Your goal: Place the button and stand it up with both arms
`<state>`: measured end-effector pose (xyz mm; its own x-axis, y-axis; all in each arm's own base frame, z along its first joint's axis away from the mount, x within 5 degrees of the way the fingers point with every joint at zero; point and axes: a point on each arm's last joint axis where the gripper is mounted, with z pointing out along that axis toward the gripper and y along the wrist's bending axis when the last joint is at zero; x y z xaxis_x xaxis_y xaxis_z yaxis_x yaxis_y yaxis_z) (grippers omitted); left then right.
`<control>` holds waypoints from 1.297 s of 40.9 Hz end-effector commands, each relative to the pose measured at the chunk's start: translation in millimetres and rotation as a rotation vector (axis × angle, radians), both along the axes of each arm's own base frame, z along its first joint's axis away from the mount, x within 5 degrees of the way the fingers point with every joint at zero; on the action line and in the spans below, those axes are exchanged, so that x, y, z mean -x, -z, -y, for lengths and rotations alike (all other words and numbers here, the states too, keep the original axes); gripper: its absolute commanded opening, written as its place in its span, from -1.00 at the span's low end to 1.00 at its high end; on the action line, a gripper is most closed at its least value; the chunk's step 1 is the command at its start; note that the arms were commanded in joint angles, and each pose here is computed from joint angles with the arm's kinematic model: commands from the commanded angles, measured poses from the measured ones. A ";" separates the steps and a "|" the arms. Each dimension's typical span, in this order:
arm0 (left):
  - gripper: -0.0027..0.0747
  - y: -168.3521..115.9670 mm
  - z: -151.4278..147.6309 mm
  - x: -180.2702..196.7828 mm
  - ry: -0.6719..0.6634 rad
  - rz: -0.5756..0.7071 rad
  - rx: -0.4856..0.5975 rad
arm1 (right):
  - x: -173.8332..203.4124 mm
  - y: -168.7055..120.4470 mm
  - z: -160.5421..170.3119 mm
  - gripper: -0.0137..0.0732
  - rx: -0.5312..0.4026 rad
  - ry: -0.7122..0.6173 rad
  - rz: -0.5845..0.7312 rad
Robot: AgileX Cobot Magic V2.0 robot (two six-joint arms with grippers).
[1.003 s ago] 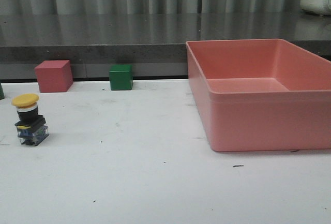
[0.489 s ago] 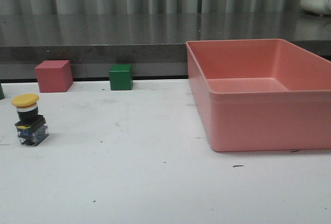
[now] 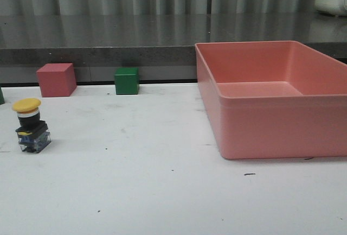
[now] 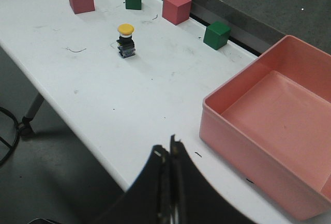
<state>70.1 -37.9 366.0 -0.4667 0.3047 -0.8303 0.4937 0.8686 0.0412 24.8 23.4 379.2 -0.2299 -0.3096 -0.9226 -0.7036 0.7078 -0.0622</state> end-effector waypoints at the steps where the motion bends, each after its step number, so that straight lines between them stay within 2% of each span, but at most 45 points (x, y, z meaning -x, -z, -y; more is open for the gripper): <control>1: -0.98 -13.1 1.6 1.1 0.022 0.090 0.070 | -1.6 -11.8 -1.3 -0.84 -0.051 0.002 0.068; 5: -0.98 -6.7 -5.5 2.9 -0.048 0.133 0.104 | -1.6 -11.8 -1.3 -0.84 -0.052 0.002 0.068; 9: -0.98 9.4 -18.1 3.2 -0.205 0.215 0.133 | -1.6 -11.8 -1.3 -0.84 -0.052 0.002 0.068; 13: -0.98 37.1 -27.0 4.1 -0.362 0.310 0.217 | -1.6 -11.8 -1.3 -0.84 -0.052 0.002 0.068; 18: -0.98 75.5 -32.4 9.1 -0.462 0.441 0.327 | -1.6 -11.8 -1.3 -0.84 -0.052 0.002 0.068; 24: -0.98 113.7 -35.1 16.9 -0.475 0.572 0.344 | -1.6 -11.8 -1.3 -0.84 -0.052 0.002 0.068; 31: -0.98 142.5 -35.6 17.0 -0.466 0.630 0.327 | -1.6 -11.8 -1.3 -0.84 -0.052 0.002 0.068; 41: -0.98 152.9 -35.7 15.9 -0.458 0.692 0.346 | -1.6 -11.8 -1.3 -0.84 -0.052 0.002 0.068; 53: -0.98 153.8 -35.7 15.6 -0.460 0.682 0.342 | -1.6 -11.8 -1.3 -0.84 -0.052 0.002 0.068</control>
